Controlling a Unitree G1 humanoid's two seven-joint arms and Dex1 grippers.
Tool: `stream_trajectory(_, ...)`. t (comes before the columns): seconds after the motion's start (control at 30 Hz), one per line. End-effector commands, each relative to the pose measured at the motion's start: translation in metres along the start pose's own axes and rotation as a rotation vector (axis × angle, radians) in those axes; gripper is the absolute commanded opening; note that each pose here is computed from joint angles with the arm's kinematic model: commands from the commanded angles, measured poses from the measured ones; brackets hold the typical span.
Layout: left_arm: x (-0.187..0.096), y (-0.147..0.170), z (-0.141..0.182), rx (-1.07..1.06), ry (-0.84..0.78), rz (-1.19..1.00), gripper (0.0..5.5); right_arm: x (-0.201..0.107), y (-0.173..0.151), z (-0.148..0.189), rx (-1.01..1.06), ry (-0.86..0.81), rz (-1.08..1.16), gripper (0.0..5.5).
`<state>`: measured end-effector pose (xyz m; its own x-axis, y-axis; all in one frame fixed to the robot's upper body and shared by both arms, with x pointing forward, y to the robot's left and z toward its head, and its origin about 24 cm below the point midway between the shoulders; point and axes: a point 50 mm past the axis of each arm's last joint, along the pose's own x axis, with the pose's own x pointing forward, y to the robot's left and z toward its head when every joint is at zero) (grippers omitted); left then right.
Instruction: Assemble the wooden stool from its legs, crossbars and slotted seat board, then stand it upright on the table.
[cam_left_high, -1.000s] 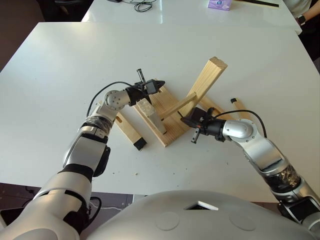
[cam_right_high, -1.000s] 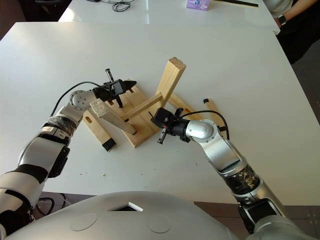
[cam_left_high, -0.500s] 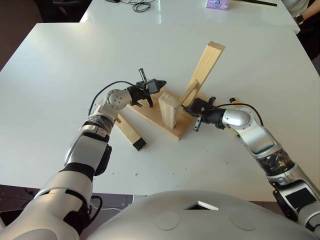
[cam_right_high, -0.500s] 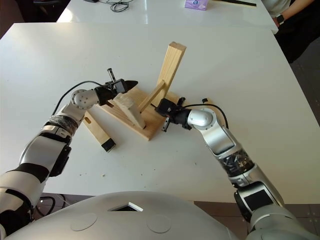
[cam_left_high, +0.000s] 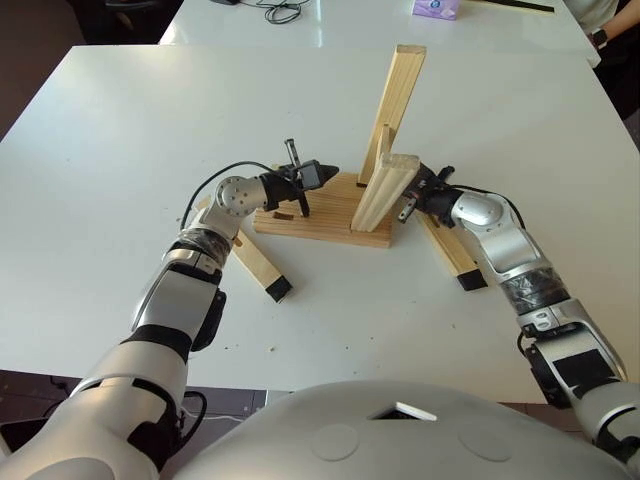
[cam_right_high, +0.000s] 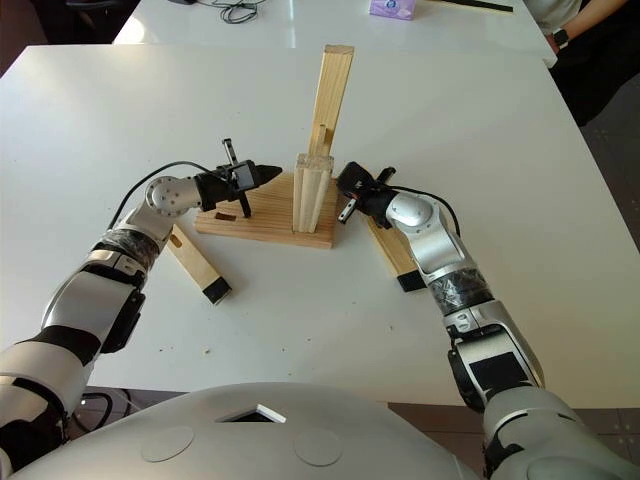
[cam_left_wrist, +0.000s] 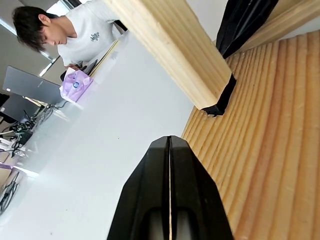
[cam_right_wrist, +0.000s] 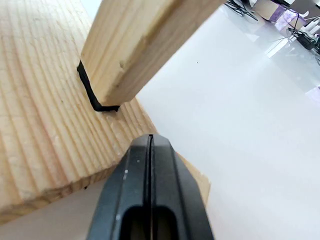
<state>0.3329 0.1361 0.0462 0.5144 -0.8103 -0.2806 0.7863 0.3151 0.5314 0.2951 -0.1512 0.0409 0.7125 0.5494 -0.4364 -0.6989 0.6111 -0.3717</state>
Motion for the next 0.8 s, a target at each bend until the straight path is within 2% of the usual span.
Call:
stream_trajectory(0.03, 0.002, -0.012, -0.006, -0.124, 0.021, -0.058, 0.00, -0.030, 0.007, -0.007, 0.026, 0.047, -0.007, 0.03)
stream_trajectory(0.2, -0.006, 0.010, 0.000, -0.153, 0.020, 0.020, 0.00, -0.077, 0.055, 0.005, 0.115, 0.053, 0.199, 0.03)
stream_trajectory(0.33, -0.010, 0.029, 0.002, -0.146, 0.049, 0.086, 0.00, -0.091, 0.090, 0.027, 0.218, -0.005, 0.358, 0.03)
stream_trajectory(0.57, -0.012, 0.035, -0.002, -0.114, 0.104, 0.104, 0.00, -0.061, 0.108, 0.071, 0.345, -0.157, 0.380, 0.03)
stream_trajectory(0.8, -0.014, 0.043, -0.007, 0.061, 0.204, 0.156, 0.00, -0.032, 0.119, 0.084, 0.375, -0.161, 0.315, 0.03)
